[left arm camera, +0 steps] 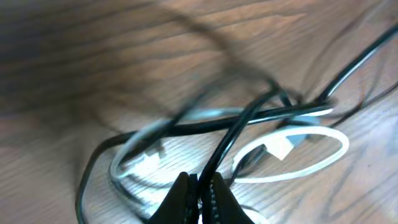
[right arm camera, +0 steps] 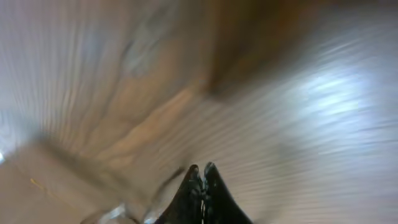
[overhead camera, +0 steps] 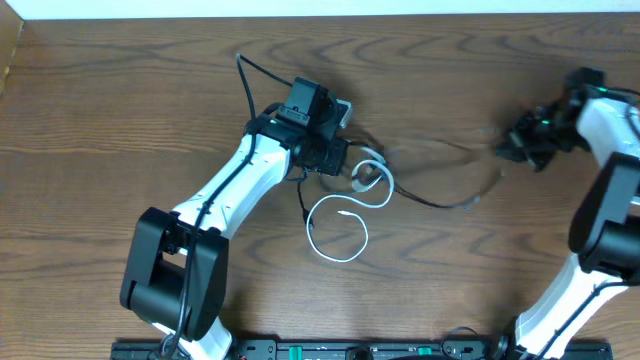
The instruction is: Untangle cables
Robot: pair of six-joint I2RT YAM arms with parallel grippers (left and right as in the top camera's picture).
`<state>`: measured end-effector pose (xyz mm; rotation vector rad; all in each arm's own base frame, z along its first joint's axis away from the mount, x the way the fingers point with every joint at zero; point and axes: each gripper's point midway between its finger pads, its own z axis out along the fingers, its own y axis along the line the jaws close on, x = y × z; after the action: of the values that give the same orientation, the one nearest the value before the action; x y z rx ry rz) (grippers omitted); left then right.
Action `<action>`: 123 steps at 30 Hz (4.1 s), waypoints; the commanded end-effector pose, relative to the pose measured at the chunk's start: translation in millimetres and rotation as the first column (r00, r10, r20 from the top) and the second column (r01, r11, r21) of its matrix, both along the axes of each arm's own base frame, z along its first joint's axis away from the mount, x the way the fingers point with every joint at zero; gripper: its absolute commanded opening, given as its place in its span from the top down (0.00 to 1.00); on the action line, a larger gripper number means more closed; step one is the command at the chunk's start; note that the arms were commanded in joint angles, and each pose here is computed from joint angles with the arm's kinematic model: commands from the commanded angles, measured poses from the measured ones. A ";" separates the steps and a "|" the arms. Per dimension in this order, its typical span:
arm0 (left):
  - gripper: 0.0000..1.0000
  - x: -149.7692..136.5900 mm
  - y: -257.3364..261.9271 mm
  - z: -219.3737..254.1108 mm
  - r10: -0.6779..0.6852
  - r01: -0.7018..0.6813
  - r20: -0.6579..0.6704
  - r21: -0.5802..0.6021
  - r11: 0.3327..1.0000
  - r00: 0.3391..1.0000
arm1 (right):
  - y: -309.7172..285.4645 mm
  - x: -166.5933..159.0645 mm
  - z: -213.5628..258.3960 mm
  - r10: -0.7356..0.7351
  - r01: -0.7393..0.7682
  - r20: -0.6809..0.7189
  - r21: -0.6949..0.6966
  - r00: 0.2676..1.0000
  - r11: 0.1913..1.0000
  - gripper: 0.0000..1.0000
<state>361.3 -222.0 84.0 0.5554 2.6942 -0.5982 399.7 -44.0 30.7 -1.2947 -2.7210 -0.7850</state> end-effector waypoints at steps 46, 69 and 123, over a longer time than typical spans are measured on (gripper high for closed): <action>0.92 -27.1 -48.1 5.0 -0.063 0.053 -0.073 -0.132 0.990 0.995 | 209.1 6.7 50.7 0.373 -0.573 0.509 0.320 0.776 0.754 0.44; 0.92 -34.4 -71.9 9.2 -0.080 0.071 -0.053 -0.152 0.986 0.995 | 243.6 4.1 36.8 0.445 -0.595 0.470 0.236 0.762 0.769 0.99; 0.92 -8.0 -48.1 -34.9 0.086 -0.085 0.005 -0.012 0.996 0.996 | 201.8 14.7 40.0 0.410 -0.583 0.522 0.221 0.748 0.782 0.87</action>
<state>352.5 -274.3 56.7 0.4709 2.6700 -0.6081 413.6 157.9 66.8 -0.2667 -2.7591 -1.6065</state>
